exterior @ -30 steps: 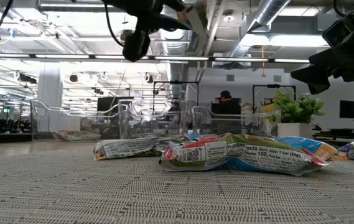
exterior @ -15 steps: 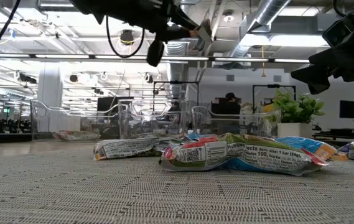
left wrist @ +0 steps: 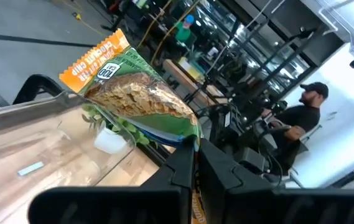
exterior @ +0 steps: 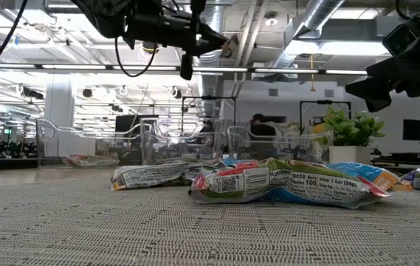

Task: Pick and place Granola Bars by type
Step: Put the left yellow granola bar into the right transparent bin

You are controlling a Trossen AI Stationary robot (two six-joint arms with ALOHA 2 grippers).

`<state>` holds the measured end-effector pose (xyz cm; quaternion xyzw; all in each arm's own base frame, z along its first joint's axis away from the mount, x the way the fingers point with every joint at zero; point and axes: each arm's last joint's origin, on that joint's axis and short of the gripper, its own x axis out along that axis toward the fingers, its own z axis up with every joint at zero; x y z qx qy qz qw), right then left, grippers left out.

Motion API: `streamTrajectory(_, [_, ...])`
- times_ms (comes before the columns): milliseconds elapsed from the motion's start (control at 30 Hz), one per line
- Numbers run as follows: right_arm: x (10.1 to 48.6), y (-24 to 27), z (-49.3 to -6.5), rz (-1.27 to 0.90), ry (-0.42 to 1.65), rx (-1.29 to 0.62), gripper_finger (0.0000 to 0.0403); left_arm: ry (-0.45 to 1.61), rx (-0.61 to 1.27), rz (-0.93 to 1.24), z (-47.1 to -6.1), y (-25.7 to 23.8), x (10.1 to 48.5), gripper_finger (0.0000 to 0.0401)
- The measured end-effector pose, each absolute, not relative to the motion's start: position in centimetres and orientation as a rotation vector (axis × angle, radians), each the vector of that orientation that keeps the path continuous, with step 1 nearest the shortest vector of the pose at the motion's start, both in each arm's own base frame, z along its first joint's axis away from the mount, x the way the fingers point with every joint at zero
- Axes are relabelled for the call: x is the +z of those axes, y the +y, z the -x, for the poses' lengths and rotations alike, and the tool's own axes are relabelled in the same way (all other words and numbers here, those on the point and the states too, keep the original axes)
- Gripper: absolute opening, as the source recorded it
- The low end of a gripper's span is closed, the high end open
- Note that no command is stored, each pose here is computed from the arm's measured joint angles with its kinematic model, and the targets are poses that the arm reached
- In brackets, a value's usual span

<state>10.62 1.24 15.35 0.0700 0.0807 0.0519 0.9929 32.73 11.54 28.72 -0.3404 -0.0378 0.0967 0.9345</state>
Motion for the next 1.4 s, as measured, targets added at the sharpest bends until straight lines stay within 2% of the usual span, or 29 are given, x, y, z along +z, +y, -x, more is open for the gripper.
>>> streamTrajectory(100, [15.3,1.2,-10.6,-0.14,0.162,0.104,0.024,-0.044,0.216,0.684,-32.6,12.5,29.0,0.0])
streamTrajectory(233, [15.3,1.2,-10.6,-0.14,0.162,0.104,0.024,0.041,0.231,0.547,-33.9,14.3,30.3,0.0])
streamTrajectory(467, [15.3,1.2,-10.6,-0.14,0.162,0.106,0.024,0.207,0.185,0.335,-38.8,17.3,31.6,0.0])
streamTrajectory(800, [15.4,1.2,-10.6,-0.14,0.162,0.105,0.024,0.473,0.228,0.017,-44.0,19.2,29.1,0.0])
streamTrajectory(1033, [15.3,1.2,-10.6,-0.14,0.162,0.105,0.024,0.545,0.291,-0.052,-44.5,19.2,27.4,0.0001])
streamTrajectory(1200, [15.3,1.2,-10.6,-0.14,0.162,0.104,0.024,0.582,0.396,-0.049,-44.3,19.4,27.1,0.0035])
streamTrajectory(1400, [15.3,1.2,-10.6,-0.14,0.162,0.104,0.024,0.6,0.348,-0.036,-44.2,19.2,26.9,0.0115])
